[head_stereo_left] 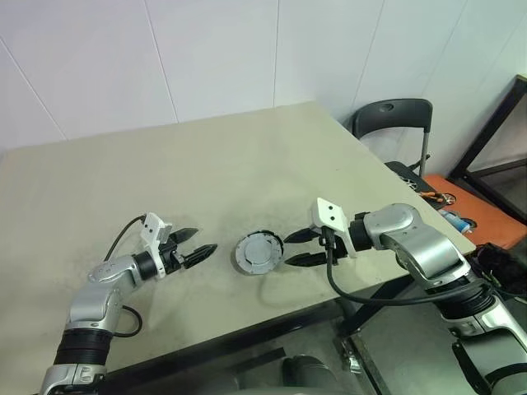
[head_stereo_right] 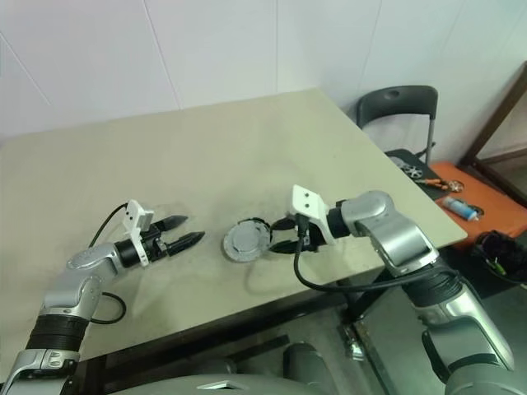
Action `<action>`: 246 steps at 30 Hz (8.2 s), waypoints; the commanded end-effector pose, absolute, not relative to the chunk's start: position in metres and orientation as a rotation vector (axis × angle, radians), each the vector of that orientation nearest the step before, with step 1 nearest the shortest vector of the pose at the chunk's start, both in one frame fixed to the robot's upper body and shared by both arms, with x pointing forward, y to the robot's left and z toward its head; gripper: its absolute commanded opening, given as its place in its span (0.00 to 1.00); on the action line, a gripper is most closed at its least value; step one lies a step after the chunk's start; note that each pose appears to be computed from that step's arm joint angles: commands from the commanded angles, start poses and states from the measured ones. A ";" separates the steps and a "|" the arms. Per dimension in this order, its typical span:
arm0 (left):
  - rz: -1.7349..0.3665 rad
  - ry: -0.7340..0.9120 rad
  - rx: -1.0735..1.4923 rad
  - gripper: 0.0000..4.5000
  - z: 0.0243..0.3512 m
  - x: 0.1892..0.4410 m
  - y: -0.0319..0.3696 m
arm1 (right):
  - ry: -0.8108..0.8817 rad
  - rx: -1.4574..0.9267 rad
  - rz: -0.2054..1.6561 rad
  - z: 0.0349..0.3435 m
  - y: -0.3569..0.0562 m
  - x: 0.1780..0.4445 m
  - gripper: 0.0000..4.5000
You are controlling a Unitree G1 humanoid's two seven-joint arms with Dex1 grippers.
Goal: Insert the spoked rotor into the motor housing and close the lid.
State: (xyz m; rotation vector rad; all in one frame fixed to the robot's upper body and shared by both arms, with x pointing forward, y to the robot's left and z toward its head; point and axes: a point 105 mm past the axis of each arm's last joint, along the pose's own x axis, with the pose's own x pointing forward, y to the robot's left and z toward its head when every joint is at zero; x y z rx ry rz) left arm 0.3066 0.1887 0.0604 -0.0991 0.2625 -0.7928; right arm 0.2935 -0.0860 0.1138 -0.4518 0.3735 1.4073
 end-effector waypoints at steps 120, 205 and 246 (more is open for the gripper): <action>-0.808 0.230 -0.063 1.00 0.071 0.304 0.182 | 0.278 -0.352 1.329 0.076 -0.059 0.308 0.71; -1.187 0.245 -0.080 0.01 0.099 0.322 0.060 | 0.413 -0.407 1.164 0.031 -0.079 0.312 0.71; -1.149 0.322 0.055 0.01 0.063 0.311 0.069 | 0.596 -0.246 1.136 0.022 -0.070 0.314 0.71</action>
